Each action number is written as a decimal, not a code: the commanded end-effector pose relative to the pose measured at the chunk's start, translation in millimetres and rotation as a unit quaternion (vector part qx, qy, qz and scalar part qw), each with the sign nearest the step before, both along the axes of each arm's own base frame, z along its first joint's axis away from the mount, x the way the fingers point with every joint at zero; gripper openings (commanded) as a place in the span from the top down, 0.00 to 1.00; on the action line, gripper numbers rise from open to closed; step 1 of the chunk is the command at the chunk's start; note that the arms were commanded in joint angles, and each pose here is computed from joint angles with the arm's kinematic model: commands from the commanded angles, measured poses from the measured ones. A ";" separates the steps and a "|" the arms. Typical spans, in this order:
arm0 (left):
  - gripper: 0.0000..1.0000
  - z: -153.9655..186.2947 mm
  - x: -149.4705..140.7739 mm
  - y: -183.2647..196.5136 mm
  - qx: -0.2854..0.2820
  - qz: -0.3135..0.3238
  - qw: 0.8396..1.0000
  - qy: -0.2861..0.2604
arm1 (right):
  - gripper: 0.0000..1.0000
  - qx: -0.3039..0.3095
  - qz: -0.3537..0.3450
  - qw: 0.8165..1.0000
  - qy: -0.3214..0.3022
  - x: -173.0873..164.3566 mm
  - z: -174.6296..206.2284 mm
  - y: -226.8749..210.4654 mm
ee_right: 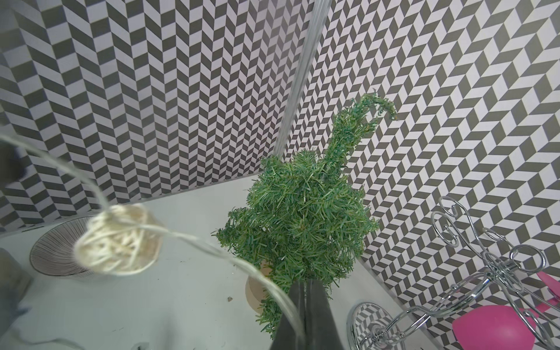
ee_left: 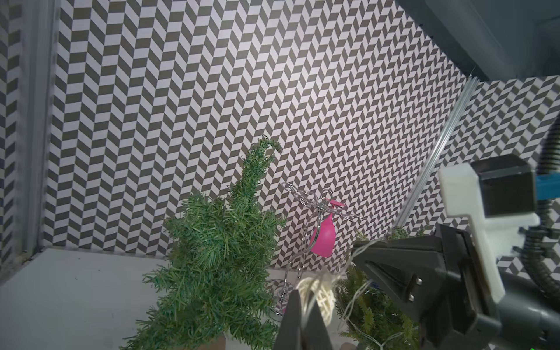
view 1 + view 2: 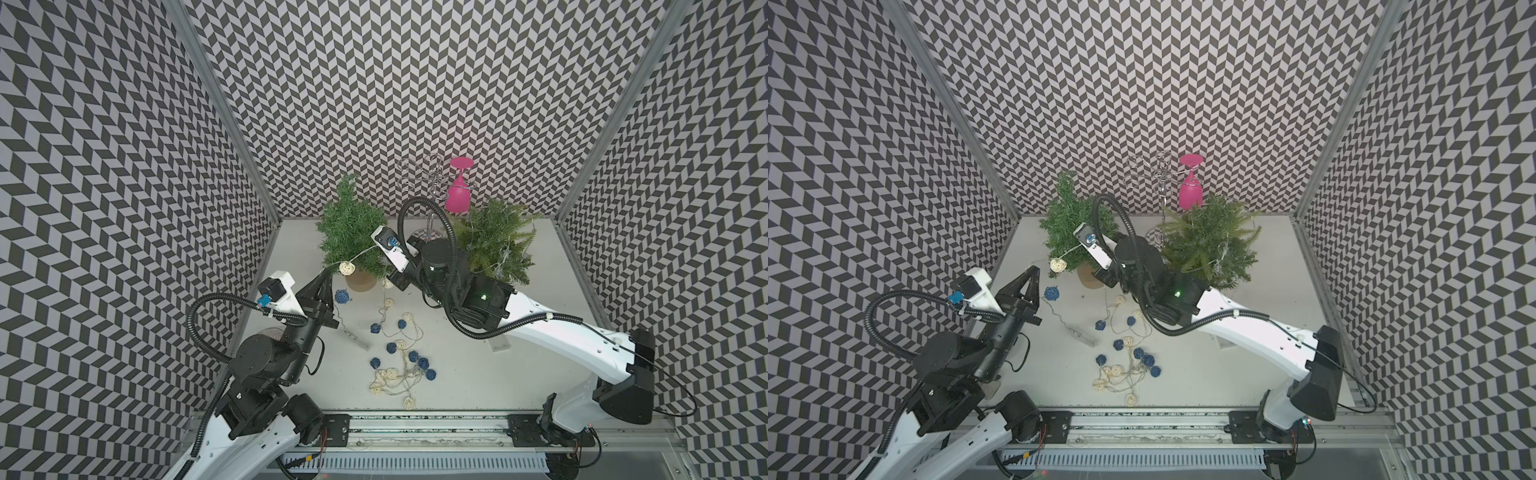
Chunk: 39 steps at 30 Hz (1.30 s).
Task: Wrap string light around the christmas tree
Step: Wrap the light string around the Christmas tree.
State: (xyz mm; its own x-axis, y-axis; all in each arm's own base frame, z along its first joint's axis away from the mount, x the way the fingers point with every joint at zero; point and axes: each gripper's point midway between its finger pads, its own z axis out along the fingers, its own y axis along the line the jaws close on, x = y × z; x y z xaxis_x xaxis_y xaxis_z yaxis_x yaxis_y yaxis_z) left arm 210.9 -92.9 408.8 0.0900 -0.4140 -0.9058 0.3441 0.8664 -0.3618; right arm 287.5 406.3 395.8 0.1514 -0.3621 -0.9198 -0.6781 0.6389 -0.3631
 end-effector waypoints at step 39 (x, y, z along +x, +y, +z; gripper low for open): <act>1.00 39.7 67.3 9.4 0.030 -0.053 0.998 0.002 | 1.00 0.100 0.092 0.987 0.082 22.4 11.3 -5.4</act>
